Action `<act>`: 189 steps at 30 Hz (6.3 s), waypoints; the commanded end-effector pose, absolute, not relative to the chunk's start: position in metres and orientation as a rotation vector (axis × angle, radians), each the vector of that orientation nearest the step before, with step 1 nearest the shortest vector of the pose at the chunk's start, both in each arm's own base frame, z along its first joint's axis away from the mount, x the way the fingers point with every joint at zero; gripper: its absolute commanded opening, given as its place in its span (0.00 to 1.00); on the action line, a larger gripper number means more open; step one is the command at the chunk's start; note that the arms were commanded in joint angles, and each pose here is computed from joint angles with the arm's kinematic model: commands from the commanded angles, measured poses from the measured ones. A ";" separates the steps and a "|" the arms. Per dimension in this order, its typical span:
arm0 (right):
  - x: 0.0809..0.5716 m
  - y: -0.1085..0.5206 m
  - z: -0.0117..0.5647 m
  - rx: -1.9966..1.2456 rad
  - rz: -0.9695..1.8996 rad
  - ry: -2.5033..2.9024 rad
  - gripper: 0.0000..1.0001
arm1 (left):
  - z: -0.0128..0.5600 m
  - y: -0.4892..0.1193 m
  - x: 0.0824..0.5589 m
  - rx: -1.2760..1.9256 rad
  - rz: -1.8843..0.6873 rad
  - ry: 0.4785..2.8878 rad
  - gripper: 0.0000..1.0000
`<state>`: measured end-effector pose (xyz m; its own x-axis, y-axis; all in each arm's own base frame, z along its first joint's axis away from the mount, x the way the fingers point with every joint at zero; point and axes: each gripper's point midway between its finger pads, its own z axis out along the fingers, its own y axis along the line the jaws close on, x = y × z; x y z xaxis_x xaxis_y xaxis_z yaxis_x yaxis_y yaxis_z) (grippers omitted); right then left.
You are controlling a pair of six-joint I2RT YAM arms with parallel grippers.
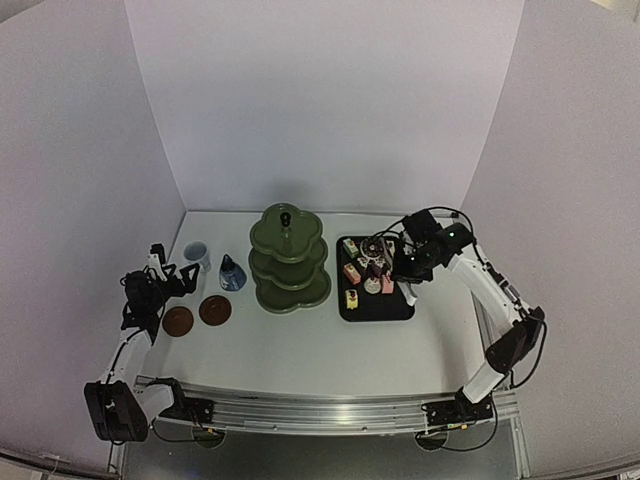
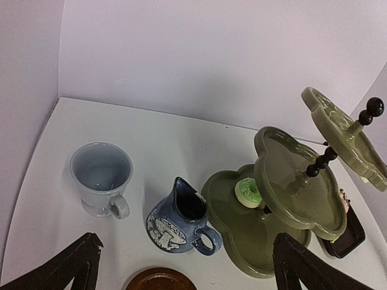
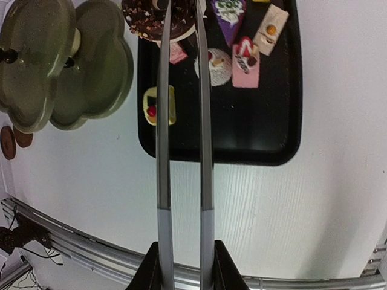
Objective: Serve the afternoon tea
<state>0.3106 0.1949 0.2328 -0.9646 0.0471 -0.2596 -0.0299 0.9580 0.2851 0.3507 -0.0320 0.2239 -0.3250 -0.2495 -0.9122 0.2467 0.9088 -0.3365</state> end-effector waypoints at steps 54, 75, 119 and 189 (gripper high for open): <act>0.392 0.373 0.124 -0.245 0.817 2.831 0.29 | 0.224 -0.025 0.345 0.022 -0.401 1.829 1.00; 0.377 0.361 0.166 -0.214 0.858 2.780 0.31 | 0.219 -0.026 0.343 0.020 -0.416 1.844 1.00; 0.240 0.260 0.182 -0.161 0.277 2.911 0.31 | 0.228 -0.032 0.340 0.061 -0.430 1.812 1.00; 0.256 0.260 0.194 -0.455 0.133 2.794 0.00 | 0.221 -0.027 0.331 0.014 -0.413 1.844 1.00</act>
